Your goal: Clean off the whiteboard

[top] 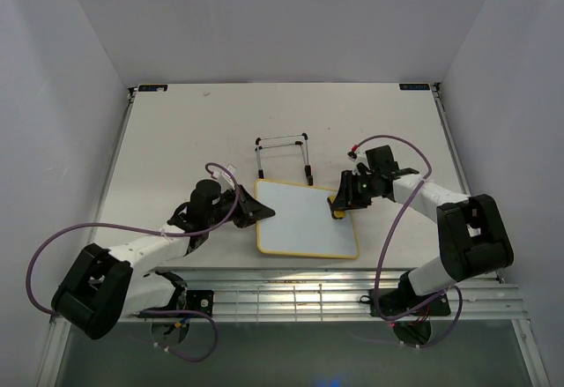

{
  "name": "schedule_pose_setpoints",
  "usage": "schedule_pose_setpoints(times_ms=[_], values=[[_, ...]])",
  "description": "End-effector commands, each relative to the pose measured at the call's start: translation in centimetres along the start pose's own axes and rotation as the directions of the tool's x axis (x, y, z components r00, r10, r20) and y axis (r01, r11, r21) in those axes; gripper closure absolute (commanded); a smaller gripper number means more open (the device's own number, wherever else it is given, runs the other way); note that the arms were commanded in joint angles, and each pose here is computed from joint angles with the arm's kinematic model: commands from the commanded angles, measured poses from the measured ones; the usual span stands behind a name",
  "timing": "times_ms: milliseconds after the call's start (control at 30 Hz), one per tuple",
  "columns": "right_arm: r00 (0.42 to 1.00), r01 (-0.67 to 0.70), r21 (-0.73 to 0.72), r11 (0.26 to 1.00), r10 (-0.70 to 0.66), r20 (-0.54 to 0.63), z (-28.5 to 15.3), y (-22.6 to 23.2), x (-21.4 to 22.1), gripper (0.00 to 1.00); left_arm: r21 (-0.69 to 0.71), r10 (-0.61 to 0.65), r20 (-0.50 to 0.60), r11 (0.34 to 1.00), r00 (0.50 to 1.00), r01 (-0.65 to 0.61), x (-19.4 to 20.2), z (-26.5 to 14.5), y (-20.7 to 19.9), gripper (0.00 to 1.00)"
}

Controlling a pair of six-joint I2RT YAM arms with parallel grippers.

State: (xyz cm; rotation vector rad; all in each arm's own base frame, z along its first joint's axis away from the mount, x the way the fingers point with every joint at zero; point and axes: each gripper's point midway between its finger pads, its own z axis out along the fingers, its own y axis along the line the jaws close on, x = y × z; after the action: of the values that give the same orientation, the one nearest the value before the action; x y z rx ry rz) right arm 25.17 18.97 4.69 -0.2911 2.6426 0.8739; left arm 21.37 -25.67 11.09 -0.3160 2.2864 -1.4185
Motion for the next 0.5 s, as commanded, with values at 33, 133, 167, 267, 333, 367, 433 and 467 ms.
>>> schedule_pose_setpoints(times_ms=[33,133,167,267,333,367,433,467], values=[[0.990,-0.041,0.214,0.976,0.069,-0.126,0.4,-5.8,4.6,0.92,-0.024,0.115,0.001,0.993,0.993,-0.115,0.3,-0.1,1.0,1.00],[0.994,-0.034,0.158,0.987,0.050,-0.100,0.5,-3.9,2.8,0.92,-0.026,0.116,-0.006,0.993,0.993,-0.116,0.4,-0.1,1.1,1.00],[0.996,0.012,0.122,0.992,-0.002,-0.084,0.7,-2.0,1.5,0.92,-0.028,0.114,-0.009,0.993,0.993,-0.115,0.4,-0.1,1.2,1.00],[0.987,0.133,-0.010,0.991,-0.134,-0.094,1.7,4.8,-0.2,0.92,-0.026,0.115,-0.017,0.993,0.993,-0.115,0.6,0.0,1.2,1.00],[0.978,0.185,-0.091,0.979,-0.193,-0.085,2.5,8.9,-0.7,0.92,-0.026,0.116,-0.020,0.993,0.993,-0.117,0.5,0.1,1.1,1.00],[0.961,0.244,-0.145,0.959,-0.259,-0.100,3.2,12.1,0.3,0.92,-0.027,0.116,-0.022,0.993,0.993,-0.117,0.6,0.1,1.1,1.00],[0.942,0.297,-0.199,0.934,-0.321,-0.100,4.2,16.1,-0.1,0.92,-0.023,0.120,-0.021,0.992,0.993,-0.120,0.5,0.2,0.9,1.00],[0.923,0.335,-0.228,0.914,-0.367,-0.114,4.7,18.1,0.9,0.92,-0.023,0.119,-0.021,0.993,0.993,-0.119,0.5,0.2,0.8,1.00]])
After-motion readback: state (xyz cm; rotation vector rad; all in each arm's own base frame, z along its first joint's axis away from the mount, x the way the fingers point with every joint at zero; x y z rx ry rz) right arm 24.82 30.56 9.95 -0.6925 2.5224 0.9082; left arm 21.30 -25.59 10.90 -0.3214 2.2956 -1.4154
